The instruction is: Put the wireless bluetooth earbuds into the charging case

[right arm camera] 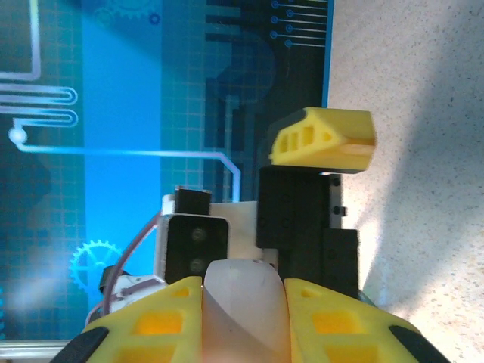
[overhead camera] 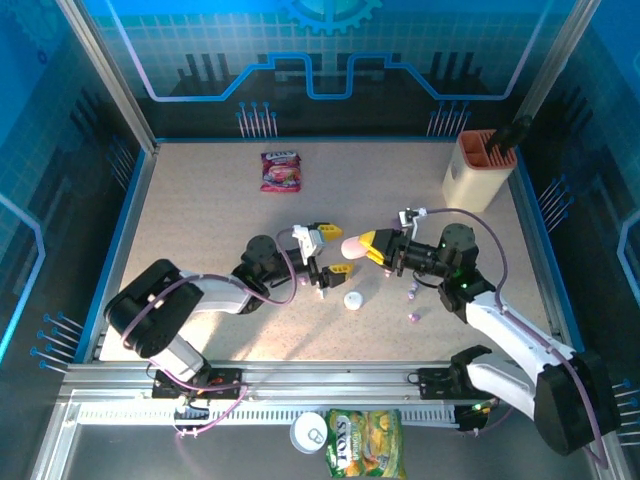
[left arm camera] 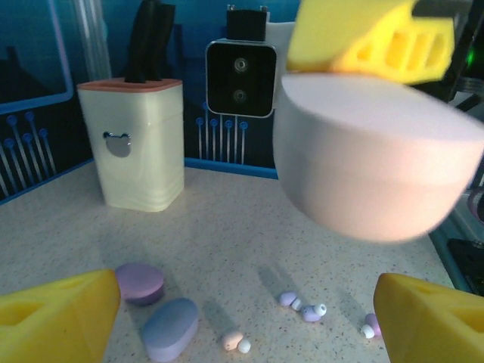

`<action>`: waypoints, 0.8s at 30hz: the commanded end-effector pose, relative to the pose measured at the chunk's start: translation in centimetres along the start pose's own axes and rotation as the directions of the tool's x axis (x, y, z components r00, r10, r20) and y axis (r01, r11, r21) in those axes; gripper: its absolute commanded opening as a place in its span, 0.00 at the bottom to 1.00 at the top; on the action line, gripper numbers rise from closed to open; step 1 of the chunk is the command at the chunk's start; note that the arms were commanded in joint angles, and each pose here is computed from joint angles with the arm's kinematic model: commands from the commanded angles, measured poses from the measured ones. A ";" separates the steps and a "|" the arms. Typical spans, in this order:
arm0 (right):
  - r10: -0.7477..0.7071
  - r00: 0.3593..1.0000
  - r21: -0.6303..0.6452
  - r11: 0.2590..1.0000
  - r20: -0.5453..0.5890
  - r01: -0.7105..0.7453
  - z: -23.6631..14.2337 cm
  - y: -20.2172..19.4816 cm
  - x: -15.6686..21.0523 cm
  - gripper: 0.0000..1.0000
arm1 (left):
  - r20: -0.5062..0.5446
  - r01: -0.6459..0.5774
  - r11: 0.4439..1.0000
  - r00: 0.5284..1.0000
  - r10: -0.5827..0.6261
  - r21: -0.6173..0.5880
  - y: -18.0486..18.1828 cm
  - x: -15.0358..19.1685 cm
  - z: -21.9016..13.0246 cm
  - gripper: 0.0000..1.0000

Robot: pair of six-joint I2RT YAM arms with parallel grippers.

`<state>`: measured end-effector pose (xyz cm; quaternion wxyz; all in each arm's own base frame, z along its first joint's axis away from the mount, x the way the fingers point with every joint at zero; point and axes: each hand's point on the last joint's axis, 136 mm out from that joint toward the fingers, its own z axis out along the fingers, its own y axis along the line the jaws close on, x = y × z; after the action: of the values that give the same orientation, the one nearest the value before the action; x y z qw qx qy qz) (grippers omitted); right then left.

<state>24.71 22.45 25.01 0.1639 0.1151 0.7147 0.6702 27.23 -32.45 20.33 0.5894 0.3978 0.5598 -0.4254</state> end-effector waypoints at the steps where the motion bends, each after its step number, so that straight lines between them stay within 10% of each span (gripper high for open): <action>1: 0.067 0.996 -0.009 0.998 0.064 -0.066 -0.6 -0.3 -0.7 0.11 | 0.142 -0.075 0.993 0.988 0.061 0.096 -1.5 -3.9 0.8 0.88; 24: 0.140 0.977 -0.048 0.990 0.159 -0.134 -1.2 -1.1 -2.3 0.10 | 0.141 0.011 0.992 0.990 -0.029 0.123 -1.3 -3.6 4.0 0.62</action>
<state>25.76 21.03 23.52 0.1552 0.2102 0.6894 0.6756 27.12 -36.04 23.05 0.5856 0.3970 0.5100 -0.4892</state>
